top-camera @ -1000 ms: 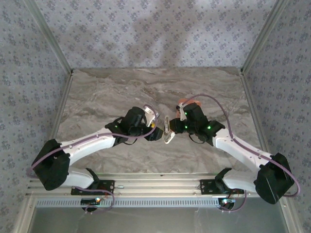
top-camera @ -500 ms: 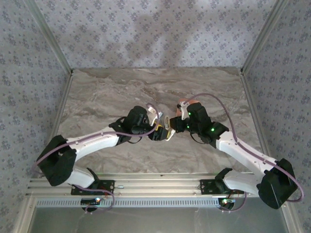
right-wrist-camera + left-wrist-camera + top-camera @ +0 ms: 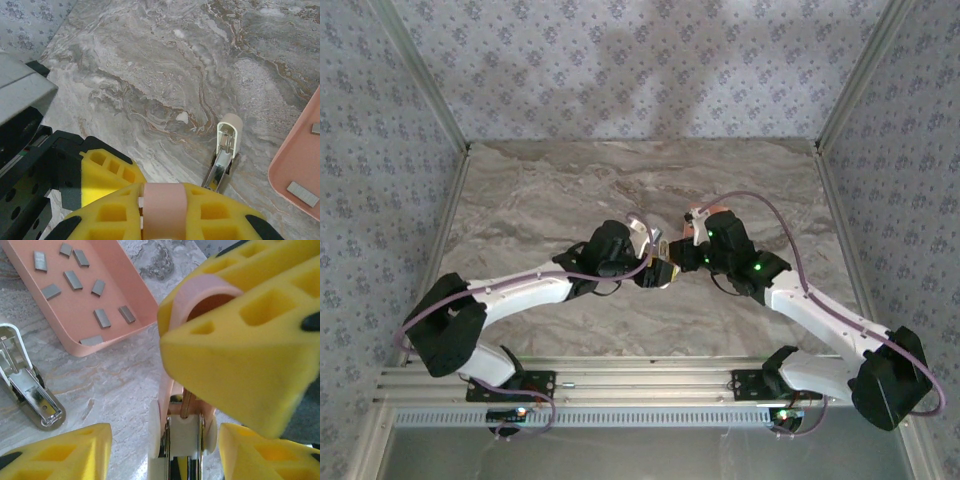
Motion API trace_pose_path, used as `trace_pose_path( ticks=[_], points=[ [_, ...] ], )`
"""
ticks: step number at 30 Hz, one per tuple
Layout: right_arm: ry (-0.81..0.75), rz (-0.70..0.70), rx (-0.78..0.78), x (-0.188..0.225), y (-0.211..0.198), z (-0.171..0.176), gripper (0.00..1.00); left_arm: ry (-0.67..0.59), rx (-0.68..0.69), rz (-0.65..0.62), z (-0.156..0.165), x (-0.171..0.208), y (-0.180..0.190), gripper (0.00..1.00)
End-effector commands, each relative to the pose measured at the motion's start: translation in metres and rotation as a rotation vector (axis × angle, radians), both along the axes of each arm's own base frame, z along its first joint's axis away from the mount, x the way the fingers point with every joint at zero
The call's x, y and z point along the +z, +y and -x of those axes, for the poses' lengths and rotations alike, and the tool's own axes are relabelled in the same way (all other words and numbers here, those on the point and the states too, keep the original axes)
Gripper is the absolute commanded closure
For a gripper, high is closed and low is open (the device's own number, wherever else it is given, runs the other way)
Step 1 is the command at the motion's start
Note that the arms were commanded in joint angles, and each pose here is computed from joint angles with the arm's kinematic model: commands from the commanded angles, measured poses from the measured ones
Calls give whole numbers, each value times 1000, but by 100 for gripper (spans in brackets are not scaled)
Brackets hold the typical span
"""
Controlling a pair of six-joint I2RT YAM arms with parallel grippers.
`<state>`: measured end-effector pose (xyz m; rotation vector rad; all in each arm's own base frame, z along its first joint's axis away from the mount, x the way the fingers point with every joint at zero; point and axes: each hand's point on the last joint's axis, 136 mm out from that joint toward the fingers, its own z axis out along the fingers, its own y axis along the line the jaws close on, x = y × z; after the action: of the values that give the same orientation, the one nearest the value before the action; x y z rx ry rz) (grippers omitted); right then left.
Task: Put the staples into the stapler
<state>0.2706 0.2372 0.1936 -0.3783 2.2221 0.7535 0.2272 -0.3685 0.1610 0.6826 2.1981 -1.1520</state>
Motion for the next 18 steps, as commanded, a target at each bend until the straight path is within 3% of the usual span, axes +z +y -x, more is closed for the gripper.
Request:
trace_pose_path(
  ticks=[1,7,18],
  points=[
    [-10,-34,-1,9,5,-3,85,-58,3,41,-5,22,-12,45],
    [-5,-46,6,10,7,-1,85,-61,1,18,-4,15,-16,49],
    [-19,-61,2,16,6,-1,85,-105,65,-25,-13,13,-5,76]
  ],
)
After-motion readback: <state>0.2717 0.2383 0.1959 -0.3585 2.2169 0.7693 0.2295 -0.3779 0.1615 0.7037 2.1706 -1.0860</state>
